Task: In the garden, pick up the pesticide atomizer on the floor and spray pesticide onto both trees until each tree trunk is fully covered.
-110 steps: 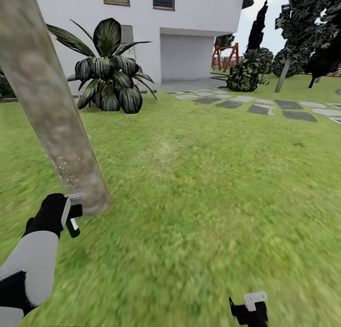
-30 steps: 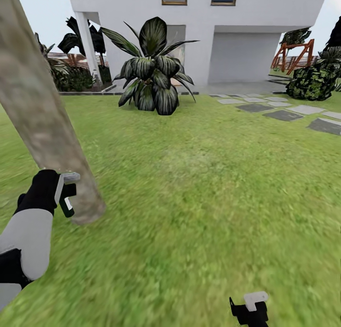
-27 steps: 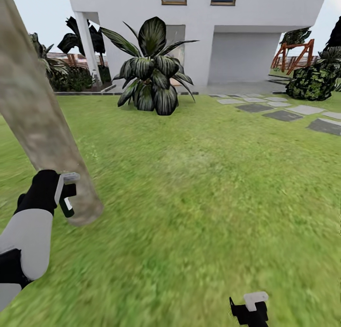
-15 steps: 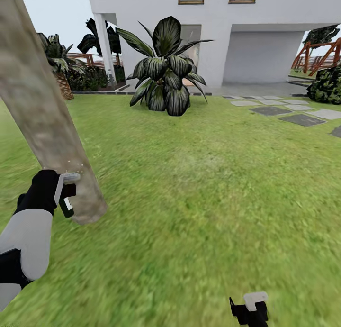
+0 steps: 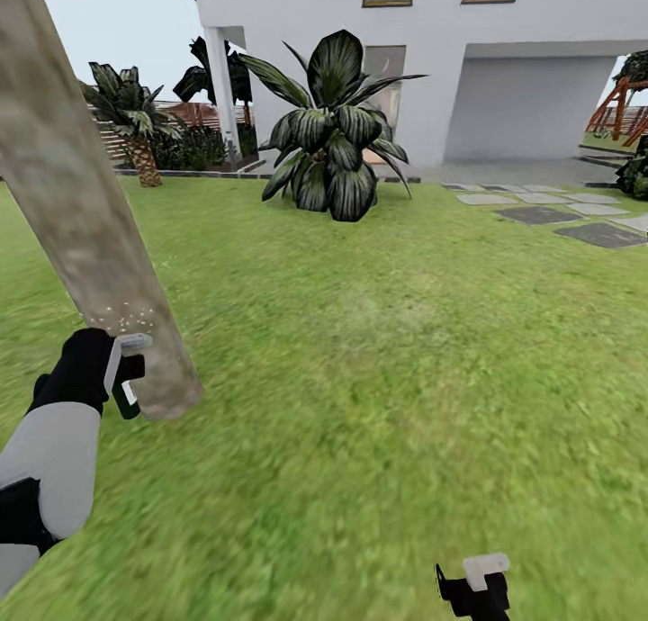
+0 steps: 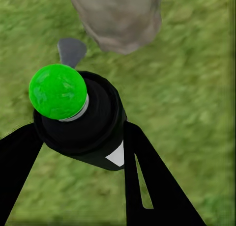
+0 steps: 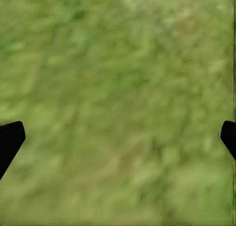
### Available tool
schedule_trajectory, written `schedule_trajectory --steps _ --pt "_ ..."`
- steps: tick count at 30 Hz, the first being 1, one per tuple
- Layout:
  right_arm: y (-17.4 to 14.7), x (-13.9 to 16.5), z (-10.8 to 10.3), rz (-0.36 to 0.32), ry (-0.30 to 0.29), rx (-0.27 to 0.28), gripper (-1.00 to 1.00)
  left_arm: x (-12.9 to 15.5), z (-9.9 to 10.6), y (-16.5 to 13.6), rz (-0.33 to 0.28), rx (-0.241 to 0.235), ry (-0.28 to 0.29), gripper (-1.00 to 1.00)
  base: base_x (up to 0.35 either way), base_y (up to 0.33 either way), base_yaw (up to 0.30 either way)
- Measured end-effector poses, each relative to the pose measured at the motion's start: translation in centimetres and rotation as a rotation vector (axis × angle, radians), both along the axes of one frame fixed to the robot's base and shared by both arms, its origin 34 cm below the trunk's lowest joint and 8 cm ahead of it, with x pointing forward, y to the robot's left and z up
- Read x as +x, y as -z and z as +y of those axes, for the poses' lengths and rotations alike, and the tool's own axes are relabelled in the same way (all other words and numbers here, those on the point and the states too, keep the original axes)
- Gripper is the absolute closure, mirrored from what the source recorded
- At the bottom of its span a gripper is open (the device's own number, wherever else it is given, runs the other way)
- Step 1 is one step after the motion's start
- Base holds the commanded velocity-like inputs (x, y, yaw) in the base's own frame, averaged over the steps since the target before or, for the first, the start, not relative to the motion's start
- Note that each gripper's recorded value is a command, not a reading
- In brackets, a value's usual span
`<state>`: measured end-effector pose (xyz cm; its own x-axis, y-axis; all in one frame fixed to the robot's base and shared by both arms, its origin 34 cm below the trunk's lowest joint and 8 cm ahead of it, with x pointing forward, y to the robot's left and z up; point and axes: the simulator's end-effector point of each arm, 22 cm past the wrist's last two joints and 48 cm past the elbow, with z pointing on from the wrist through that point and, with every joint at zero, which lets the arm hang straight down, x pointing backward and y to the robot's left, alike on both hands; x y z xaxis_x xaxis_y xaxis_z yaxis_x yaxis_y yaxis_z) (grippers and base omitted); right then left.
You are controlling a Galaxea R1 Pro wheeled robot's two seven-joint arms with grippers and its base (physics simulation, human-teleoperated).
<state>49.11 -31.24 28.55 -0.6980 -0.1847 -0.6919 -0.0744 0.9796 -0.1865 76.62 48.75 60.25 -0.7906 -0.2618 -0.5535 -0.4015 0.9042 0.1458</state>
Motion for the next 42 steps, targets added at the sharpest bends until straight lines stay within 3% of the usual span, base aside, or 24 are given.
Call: schedule_trajectory --steps 3,5,8,14,20,26,42 --pt "0.0 0.0 0.0 0.000 0.000 0.000 -1.00 -0.4 0.1 0.8 0.009 -0.001 -0.001 1.00 0.028 -0.273 0.002" --pt "0.0 0.0 0.0 0.000 0.000 0.000 -1.00 -2.1 0.9 3.2 0.023 0.008 -0.009 1.00 0.151 -0.244 0.113" --pt "0.0 0.0 0.0 0.000 0.000 0.000 -1.00 -3.4 1.9 5.2 -0.010 0.022 -0.024 1.00 0.239 -0.190 0.237" --pt "0.0 0.0 0.0 0.000 0.000 0.000 -1.00 -5.3 3.3 7.4 -0.016 0.051 -0.035 1.00 0.176 -0.087 0.273" --pt "0.0 0.0 0.1 -0.001 0.000 0.001 -1.00 -6.7 2.1 9.9 0.016 0.032 -0.015 1.00 0.036 -0.014 0.202" --pt "0.0 0.0 0.2 -0.001 -0.002 0.003 -1.00 -9.7 2.3 12.7 0.074 0.038 -0.013 1.00 0.213 -0.142 0.016" --pt "0.0 0.1 0.2 -0.002 -0.001 0.003 -1.00 -9.8 1.7 13.0 0.074 0.027 -0.010 1.00 0.156 -0.234 0.045"
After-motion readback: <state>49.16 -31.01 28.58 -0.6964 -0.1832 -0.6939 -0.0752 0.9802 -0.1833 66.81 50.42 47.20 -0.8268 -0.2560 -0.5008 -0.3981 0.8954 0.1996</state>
